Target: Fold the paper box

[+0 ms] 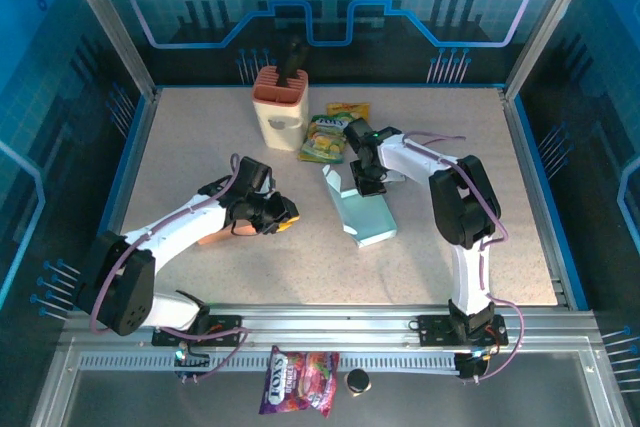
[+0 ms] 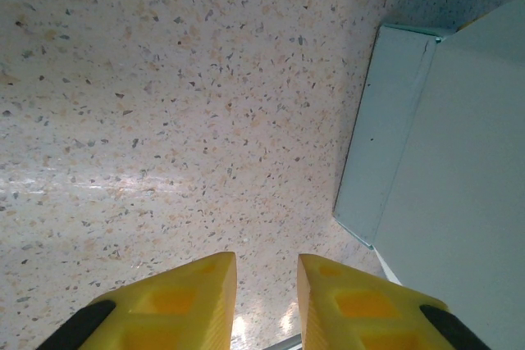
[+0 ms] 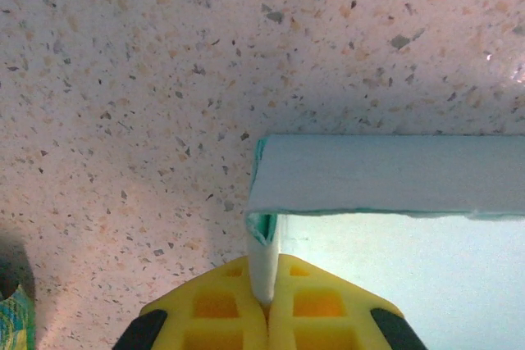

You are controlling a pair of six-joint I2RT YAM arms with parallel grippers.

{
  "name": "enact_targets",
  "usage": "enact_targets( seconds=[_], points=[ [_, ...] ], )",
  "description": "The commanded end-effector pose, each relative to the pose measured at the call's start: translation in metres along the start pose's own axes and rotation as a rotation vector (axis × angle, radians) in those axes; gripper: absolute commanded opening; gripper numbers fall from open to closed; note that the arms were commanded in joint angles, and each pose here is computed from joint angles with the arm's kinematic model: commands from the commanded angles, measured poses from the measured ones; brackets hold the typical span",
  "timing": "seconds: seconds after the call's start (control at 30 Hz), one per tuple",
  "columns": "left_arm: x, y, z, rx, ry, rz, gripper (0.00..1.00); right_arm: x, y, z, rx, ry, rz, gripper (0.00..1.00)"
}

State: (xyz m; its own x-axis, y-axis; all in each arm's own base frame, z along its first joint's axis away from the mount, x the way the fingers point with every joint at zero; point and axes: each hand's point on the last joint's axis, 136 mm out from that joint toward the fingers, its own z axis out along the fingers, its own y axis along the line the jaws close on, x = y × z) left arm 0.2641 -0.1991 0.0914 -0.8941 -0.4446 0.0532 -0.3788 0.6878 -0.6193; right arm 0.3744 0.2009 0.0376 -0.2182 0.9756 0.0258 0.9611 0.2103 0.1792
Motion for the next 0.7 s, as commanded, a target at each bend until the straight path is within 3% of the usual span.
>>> enact_targets(
  seconds=[0.0, 0.13, 0.33, 0.67],
  points=[
    [-0.001, -0.006, -0.008, 0.016, -0.012, 0.020, 0.26, -0.011, -0.007, 0.001, 0.010, -0.034, 0.031, 0.12],
    [-0.001, -0.006, -0.007, 0.015, -0.011, 0.021, 0.26, -0.013, -0.006, 0.003, 0.012, -0.035, 0.014, 0.20],
    [-0.002, -0.008, -0.007, 0.017, -0.008, 0.023, 0.26, -0.015, -0.004, 0.009, 0.018, -0.033, -0.009, 0.20],
    [-0.003, -0.009, -0.007, 0.016, -0.008, 0.026, 0.26, -0.018, -0.003, 0.017, 0.020, -0.023, -0.027, 0.29]
  ],
)
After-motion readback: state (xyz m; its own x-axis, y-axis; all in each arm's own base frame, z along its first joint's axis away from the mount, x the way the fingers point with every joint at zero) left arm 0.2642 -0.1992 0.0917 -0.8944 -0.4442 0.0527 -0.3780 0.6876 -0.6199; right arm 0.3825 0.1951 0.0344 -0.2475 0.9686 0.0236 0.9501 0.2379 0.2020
